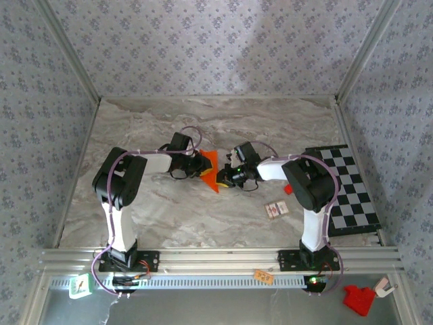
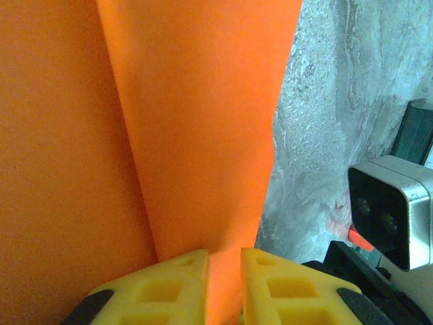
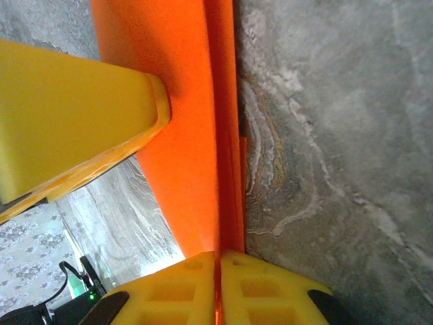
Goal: Fold a paper plane with a square sheet of paper (pick it up from the middle)
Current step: Fourth fold the wing at the center of the table.
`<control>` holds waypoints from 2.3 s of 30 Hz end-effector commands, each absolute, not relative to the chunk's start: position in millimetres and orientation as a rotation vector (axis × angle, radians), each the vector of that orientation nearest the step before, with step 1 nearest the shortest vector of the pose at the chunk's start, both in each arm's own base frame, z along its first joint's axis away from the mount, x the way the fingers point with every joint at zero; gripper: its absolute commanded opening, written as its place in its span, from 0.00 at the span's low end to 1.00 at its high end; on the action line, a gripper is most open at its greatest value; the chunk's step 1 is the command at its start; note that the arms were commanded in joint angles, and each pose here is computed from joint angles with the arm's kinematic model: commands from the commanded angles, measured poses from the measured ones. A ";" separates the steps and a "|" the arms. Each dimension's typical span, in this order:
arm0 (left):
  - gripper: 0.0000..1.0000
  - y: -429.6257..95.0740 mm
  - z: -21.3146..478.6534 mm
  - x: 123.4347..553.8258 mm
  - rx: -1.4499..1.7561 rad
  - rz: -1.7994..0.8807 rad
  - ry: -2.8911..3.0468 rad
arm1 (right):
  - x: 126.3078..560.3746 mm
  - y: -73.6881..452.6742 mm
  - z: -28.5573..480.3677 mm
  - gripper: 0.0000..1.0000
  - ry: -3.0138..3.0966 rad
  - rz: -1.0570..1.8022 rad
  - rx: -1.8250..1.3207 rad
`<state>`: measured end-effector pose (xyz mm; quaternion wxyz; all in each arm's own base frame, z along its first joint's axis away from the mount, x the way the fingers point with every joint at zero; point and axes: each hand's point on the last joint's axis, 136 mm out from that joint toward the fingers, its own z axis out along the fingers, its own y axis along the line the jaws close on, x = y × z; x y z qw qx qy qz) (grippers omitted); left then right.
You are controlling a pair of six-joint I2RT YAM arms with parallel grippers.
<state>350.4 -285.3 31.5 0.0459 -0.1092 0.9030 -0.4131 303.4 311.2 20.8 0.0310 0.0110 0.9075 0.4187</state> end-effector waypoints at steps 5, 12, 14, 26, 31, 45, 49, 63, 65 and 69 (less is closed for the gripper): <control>0.20 -277.0 11.8 345.8 -0.394 -1.206 2.817 | 287.6 272.2 -27.1 0.11 2.985 1.037 0.201; 0.20 -274.6 6.4 343.1 -0.407 -1.180 2.845 | 288.5 273.2 -24.9 0.12 2.977 1.046 0.200; 0.20 -272.8 4.7 342.1 -0.414 -1.162 2.855 | 289.9 274.3 -21.8 0.13 2.967 1.058 0.197; 0.19 -268.1 -1.6 337.0 -0.426 -1.119 2.893 | 310.0 277.4 50.8 0.28 2.716 1.191 0.164; 0.19 -268.0 -2.8 336.3 -0.432 -1.118 2.898 | 310.8 290.5 65.4 0.24 2.678 1.236 0.076; 0.19 -269.0 -5.0 334.4 -0.445 -1.113 2.917 | 299.4 322.8 43.4 0.12 2.779 1.201 -0.063; 0.19 -268.3 -6.4 333.3 -0.456 -1.110 2.923 | 293.5 322.1 35.7 0.12 2.824 1.192 -0.065; 0.19 -267.2 -11.9 331.0 -0.488 -1.096 2.938 | 278.1 323.4 21.2 0.13 2.902 1.206 -0.079; 0.19 -266.8 -13.0 330.3 -0.495 -1.095 2.942 | 276.6 323.1 19.4 0.13 2.910 1.202 -0.079; 0.19 -266.4 -13.7 330.3 -0.500 -1.091 2.944 | 274.2 320.9 16.1 0.13 2.926 1.189 -0.079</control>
